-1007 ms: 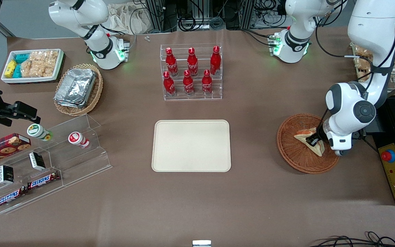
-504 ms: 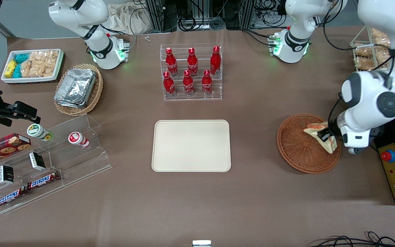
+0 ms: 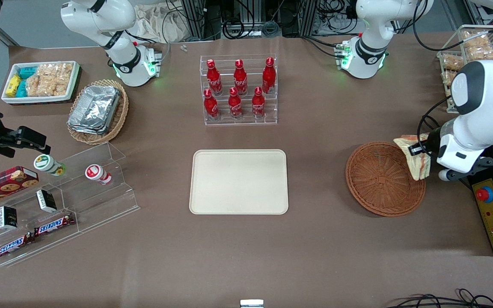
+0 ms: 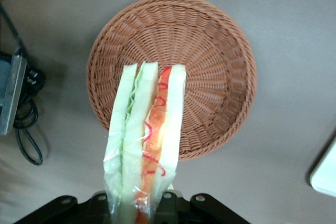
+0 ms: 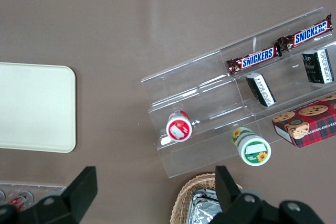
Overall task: Place sandwich from basket to tray
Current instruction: 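Lift the sandwich and carry it toward the white tray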
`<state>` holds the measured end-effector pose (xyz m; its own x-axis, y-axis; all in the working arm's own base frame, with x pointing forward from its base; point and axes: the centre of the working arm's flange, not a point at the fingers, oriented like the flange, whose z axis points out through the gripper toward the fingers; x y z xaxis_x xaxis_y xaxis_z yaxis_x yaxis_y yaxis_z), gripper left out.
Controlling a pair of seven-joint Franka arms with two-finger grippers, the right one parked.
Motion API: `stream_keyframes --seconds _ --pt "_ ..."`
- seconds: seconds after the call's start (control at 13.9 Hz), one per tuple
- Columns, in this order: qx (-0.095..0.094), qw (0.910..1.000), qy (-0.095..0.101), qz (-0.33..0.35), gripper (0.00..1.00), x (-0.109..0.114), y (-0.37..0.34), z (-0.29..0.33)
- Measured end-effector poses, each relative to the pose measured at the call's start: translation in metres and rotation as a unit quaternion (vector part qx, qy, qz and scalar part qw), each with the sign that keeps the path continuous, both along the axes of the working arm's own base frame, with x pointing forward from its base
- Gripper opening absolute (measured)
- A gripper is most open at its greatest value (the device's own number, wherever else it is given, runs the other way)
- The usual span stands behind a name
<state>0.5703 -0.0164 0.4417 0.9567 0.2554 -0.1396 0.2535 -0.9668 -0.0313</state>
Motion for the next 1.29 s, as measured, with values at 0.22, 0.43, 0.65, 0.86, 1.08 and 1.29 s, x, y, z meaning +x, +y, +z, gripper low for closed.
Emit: stream_keyframes --seconds 0.22,0.43,0.65,0.86,1.08,1.29 --pt "-0.011 0.9973 0.005 -0.072 0.18 0.0 -0.023 0.012" --pt "-0.016 0.9941 0.009 -0.107 0.18 -0.002 -0.047 0.019" --pt "-0.017 0.9907 0.009 -0.135 0.18 -0.005 -0.071 0.022" --pt "-0.015 0.9913 0.025 -0.128 0.18 -0.007 -0.096 0.038" --pt "-0.019 0.9917 0.001 -0.127 0.18 -0.004 -0.137 0.064" --pt "-0.018 0.9928 -0.019 -0.116 0.18 -0.013 -0.206 0.064"
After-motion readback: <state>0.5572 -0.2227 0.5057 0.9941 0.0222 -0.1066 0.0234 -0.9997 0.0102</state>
